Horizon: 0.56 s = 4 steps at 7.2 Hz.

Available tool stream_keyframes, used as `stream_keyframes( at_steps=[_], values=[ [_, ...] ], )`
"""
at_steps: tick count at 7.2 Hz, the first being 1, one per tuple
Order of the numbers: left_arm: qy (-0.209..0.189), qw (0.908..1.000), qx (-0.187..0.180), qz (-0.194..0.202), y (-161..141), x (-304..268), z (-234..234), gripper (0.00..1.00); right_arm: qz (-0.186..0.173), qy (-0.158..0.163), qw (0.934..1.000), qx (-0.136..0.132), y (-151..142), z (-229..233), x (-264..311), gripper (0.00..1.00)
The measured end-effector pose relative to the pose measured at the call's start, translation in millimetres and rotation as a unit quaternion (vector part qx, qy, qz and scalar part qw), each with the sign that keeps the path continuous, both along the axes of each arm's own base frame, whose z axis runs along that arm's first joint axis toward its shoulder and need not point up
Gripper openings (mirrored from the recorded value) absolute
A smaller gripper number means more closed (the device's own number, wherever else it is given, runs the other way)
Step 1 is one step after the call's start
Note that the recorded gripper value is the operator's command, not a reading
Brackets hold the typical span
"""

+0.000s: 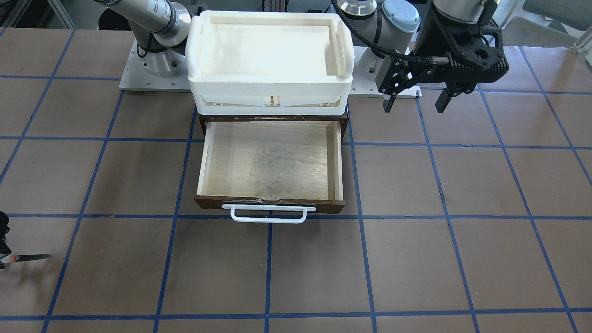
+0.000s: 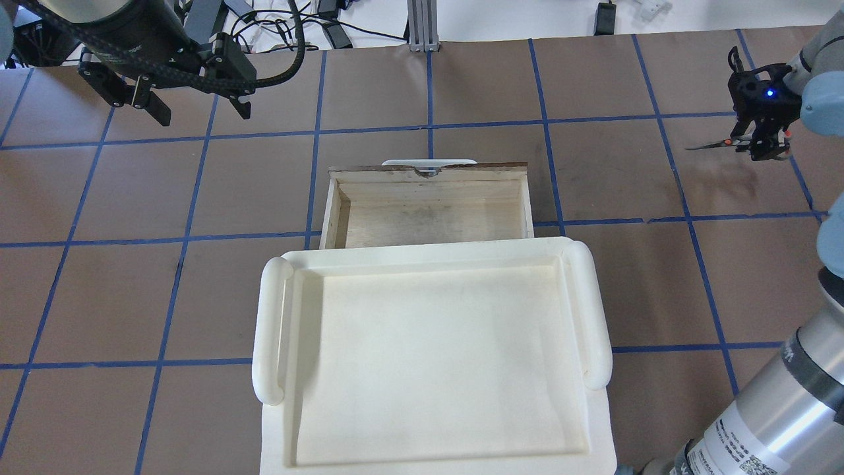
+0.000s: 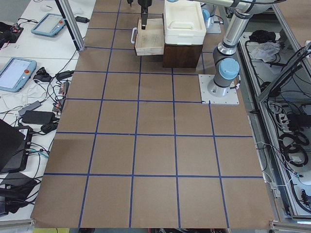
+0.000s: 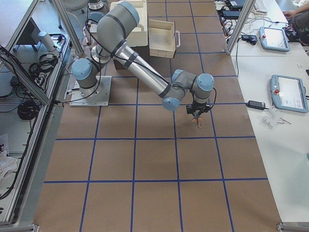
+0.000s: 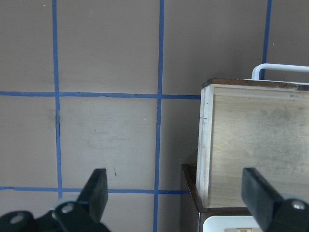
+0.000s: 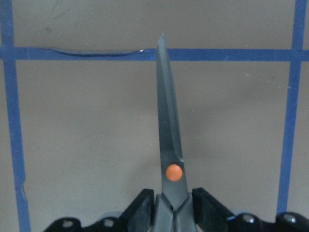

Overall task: Put scissors in drawer and close it
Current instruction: 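Lift the scissors with the right gripper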

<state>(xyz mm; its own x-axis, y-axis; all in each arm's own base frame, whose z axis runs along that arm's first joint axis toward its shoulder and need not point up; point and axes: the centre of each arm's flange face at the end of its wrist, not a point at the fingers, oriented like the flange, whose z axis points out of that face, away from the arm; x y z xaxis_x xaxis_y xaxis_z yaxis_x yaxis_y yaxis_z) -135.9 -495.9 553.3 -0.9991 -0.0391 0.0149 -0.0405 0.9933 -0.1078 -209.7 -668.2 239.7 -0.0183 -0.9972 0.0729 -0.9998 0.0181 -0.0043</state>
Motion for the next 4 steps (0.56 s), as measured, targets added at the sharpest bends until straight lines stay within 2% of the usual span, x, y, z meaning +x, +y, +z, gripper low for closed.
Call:
stream_keyframes(
  at_steps=[2,4],
  values=[
    [0.001,1.0000,-0.003,0.000,2,-1,3,1.00,-0.033,0.000,0.9994,-0.012,4,55,43,0.00],
    [0.002,1.0000,-0.005,0.000,4,-1,5,1.00,-0.035,-0.001,0.9992,-0.022,12,111,118,0.00]
  ],
)
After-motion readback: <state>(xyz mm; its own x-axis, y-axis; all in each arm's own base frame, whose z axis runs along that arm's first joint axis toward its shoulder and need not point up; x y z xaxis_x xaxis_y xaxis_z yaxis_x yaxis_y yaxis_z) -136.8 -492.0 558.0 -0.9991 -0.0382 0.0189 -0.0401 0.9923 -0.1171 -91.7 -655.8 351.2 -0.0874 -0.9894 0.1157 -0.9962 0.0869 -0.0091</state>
